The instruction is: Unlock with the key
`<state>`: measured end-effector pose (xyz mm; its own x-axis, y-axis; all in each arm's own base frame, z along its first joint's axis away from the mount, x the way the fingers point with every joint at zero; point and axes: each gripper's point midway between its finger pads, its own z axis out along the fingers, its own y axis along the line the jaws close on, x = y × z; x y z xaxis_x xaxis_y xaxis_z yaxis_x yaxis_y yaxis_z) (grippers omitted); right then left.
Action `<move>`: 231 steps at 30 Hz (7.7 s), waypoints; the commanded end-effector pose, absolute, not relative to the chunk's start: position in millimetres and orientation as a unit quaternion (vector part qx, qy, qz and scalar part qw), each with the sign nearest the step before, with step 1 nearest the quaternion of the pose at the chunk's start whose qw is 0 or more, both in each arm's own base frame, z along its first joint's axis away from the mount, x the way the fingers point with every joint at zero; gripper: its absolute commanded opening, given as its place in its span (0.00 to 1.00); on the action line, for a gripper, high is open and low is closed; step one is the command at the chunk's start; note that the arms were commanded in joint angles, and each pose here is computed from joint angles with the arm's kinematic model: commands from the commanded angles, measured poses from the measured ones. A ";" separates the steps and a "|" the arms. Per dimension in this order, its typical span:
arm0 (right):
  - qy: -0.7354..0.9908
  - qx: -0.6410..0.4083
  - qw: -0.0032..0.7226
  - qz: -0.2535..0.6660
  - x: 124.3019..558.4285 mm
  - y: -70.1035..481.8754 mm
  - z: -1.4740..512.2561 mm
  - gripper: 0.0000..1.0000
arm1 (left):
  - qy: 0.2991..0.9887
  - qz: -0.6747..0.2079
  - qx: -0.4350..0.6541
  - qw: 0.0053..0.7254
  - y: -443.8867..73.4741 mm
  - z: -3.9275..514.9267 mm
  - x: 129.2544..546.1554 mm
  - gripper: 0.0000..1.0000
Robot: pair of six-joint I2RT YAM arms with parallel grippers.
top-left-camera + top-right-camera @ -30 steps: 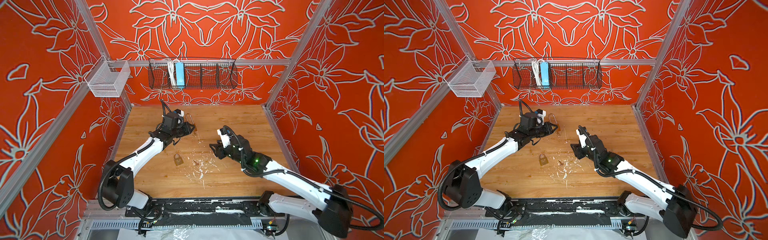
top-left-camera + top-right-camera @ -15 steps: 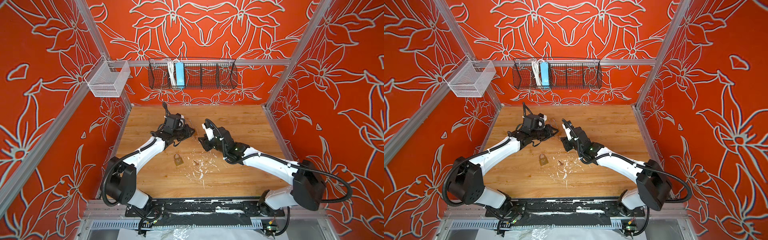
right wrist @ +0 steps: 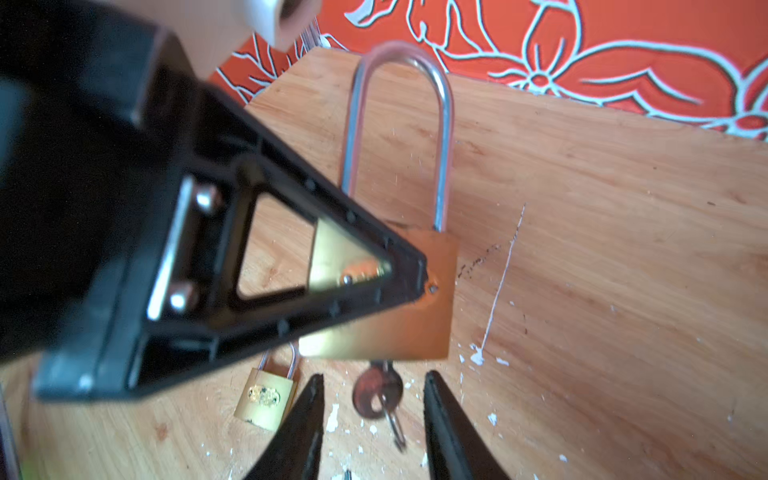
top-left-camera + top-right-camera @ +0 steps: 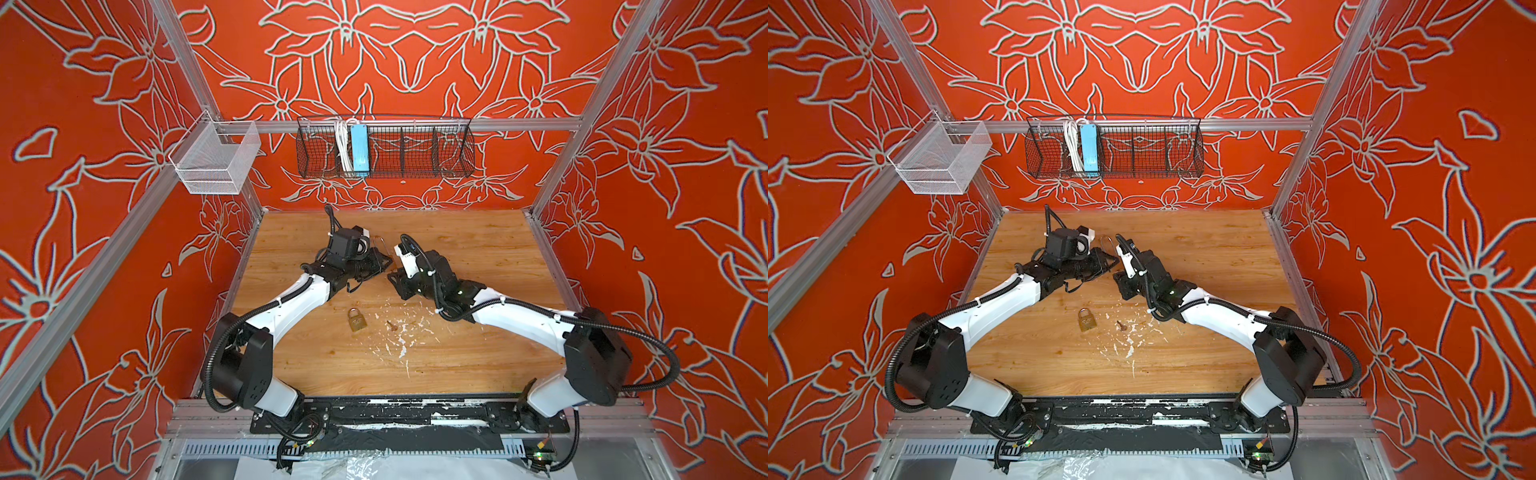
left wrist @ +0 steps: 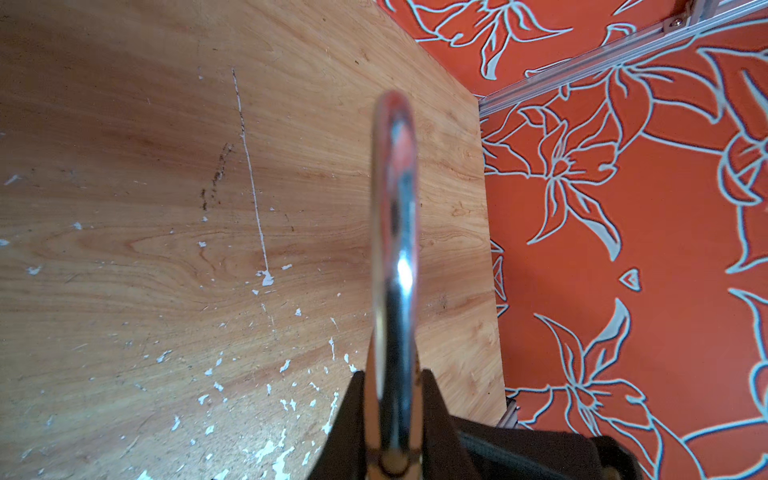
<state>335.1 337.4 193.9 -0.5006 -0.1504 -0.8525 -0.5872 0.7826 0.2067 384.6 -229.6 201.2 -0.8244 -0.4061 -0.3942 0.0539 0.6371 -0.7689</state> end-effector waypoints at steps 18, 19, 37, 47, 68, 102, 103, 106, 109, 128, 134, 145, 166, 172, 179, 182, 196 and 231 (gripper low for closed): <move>0.842 -0.211 0.439 0.232 338.6 339.3 191.6 0.27 | 0.833 -0.446 -0.083 0.318 -231.7 234.5 389.6 0.00; 0.842 -0.210 0.440 0.232 339.1 339.0 192.1 0.27 | 0.833 -0.445 -0.084 0.318 -231.6 234.0 389.4 0.00; 0.839 -0.200 0.451 0.229 341.3 336.5 197.9 0.08 | 0.834 -0.444 -0.088 0.314 -230.1 227.3 392.2 0.00; 0.838 -0.195 0.454 0.232 340.4 334.4 202.1 0.00 | 0.833 -0.448 -0.092 0.311 -230.2 224.1 393.6 0.00; 0.758 -0.039 0.475 0.446 361.2 218.2 261.7 0.57 | 0.730 -0.563 0.227 0.314 -281.0 292.1 357.4 0.00; 0.683 -0.109 0.479 0.540 376.2 256.5 315.9 0.50 | 0.729 -0.494 0.309 0.359 -293.6 283.4 329.9 0.00; 0.684 -0.108 0.479 0.539 377.1 256.7 315.3 0.49 | 0.730 -0.494 0.309 0.358 -294.2 282.6 329.7 0.00; 0.685 -0.111 0.475 0.541 379.1 259.2 314.8 0.44 | 0.729 -0.495 0.311 0.357 -296.4 282.7 327.9 0.00; 0.683 -0.114 0.470 0.548 379.9 262.2 316.6 0.39 | 0.728 -0.497 0.310 0.355 -296.9 283.4 327.4 0.00; 0.695 -0.105 0.436 0.562 378.5 279.8 305.2 0.00 | 0.745 -0.483 0.292 0.355 -295.3 277.3 335.5 0.00; 0.711 -0.083 0.460 0.526 382.7 273.5 307.1 0.00 | 0.747 -0.493 0.290 0.338 -298.9 275.4 335.7 0.06; 0.702 -0.066 0.498 0.506 385.7 261.7 327.7 0.00 | 0.747 -0.498 0.297 0.326 -304.0 271.3 332.1 0.29; 0.697 -0.059 0.528 0.483 387.2 251.4 343.2 0.00 | 0.775 -0.473 0.279 0.313 -307.3 256.5 339.9 0.31; 0.695 -0.054 0.535 0.478 387.9 248.1 345.2 0.00 | 0.778 -0.472 0.277 0.308 -307.6 255.0 340.7 0.31; 0.693 -0.041 0.546 0.468 388.7 241.8 347.2 0.00 | 0.778 -0.476 0.277 0.302 -309.1 253.1 340.5 0.33; 0.693 -0.038 0.547 0.469 388.9 241.4 346.9 0.00 | 0.777 -0.478 0.278 0.301 -309.8 253.3 340.1 0.33; 0.696 -0.028 0.542 0.471 391.4 241.2 340.5 0.00 | 0.780 -0.476 0.258 0.314 -308.5 255.7 345.9 0.00; 0.642 -0.083 0.486 0.587 345.7 214.2 297.9 0.66 | 0.647 -0.596 0.383 0.282 -310.5 308.3 286.7 0.00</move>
<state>353.2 207.6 272.3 -0.5363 0.4712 -0.7003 -0.5967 0.3752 0.7094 300.8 -312.1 270.2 -0.6578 0.1847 -0.7302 0.7520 0.1073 -0.6503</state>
